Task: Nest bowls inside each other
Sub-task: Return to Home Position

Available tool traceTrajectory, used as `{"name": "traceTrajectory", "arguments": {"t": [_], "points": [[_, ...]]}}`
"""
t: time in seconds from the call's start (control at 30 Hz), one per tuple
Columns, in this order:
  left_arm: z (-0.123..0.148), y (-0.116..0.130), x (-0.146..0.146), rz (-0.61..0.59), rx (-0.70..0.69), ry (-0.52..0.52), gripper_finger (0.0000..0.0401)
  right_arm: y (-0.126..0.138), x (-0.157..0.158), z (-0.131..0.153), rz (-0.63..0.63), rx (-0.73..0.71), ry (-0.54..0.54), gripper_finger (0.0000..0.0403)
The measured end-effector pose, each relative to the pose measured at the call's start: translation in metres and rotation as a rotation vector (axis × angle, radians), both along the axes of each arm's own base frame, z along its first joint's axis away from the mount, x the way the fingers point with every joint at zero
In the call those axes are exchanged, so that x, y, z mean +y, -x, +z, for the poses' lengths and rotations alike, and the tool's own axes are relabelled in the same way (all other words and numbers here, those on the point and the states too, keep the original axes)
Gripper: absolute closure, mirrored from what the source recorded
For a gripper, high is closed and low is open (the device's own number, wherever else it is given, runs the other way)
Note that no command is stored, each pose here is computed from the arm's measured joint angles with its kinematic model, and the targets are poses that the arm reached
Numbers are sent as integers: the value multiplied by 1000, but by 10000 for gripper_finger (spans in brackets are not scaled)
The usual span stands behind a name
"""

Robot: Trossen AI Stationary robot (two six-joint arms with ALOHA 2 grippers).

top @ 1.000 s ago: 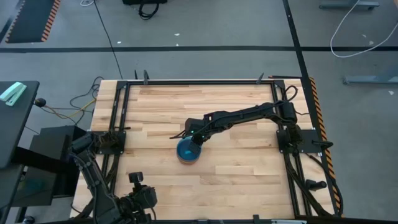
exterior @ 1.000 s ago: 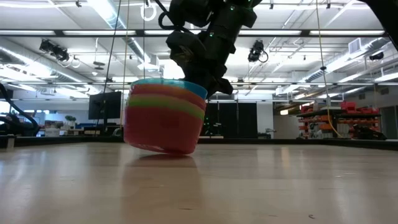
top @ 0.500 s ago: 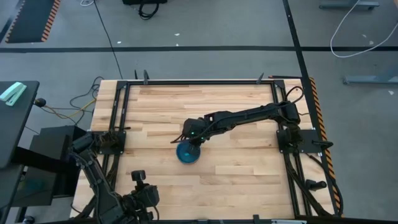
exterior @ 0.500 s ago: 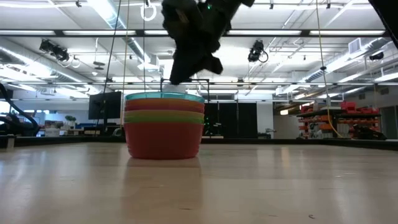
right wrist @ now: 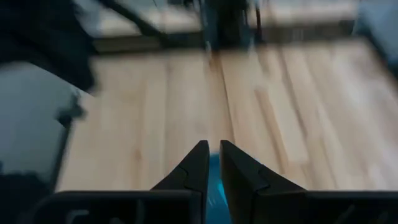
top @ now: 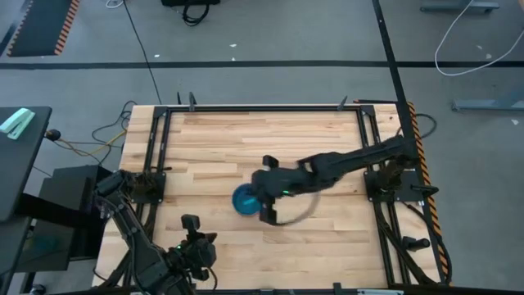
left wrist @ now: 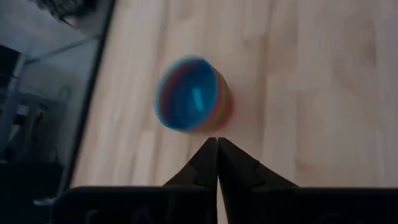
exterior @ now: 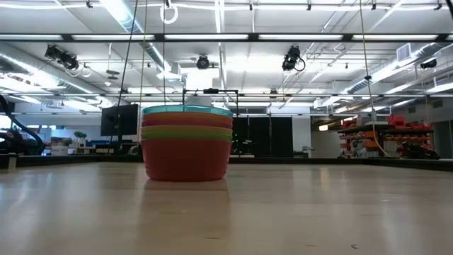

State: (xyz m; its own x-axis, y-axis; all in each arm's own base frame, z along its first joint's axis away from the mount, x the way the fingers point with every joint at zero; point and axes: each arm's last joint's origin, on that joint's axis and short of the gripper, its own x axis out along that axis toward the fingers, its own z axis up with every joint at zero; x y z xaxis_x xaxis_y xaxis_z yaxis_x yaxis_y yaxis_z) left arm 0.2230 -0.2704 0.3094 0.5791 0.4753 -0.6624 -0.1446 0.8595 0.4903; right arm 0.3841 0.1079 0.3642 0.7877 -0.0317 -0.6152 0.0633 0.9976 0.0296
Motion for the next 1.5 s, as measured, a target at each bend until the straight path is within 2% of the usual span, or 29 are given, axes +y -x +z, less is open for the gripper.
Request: {"name": "traceTrajectory", "arguments": {"t": [0.23, 0.43, 0.57, 0.83, 1.07, 1.33, 1.5], "points": [[44, 14, 25, -13, -230, -31, 381, 56, 49, 59, 126, -252, 55, 355], [82, 34, 49, -10, -415, -33, 378, 95, 83, 83, 274, -362, 96, 355], [100, 46, 66, -5, -493, -35, 386, 115, 96, 94, 327, -418, 117, 355], [117, 57, 83, -2, -552, -45, 385, 153, 114, 103, 450, -432, 125, 355], [126, 64, 93, 5, -573, -23, 376, 177, 119, 102, 354, -387, 113, 355], [138, 74, 108, 26, -645, -24, 391, 196, 138, 98, 350, -423, 114, 355], [122, 84, 123, 49, -688, -54, 387, 202, 147, 90, 358, -452, 109, 355]]}}
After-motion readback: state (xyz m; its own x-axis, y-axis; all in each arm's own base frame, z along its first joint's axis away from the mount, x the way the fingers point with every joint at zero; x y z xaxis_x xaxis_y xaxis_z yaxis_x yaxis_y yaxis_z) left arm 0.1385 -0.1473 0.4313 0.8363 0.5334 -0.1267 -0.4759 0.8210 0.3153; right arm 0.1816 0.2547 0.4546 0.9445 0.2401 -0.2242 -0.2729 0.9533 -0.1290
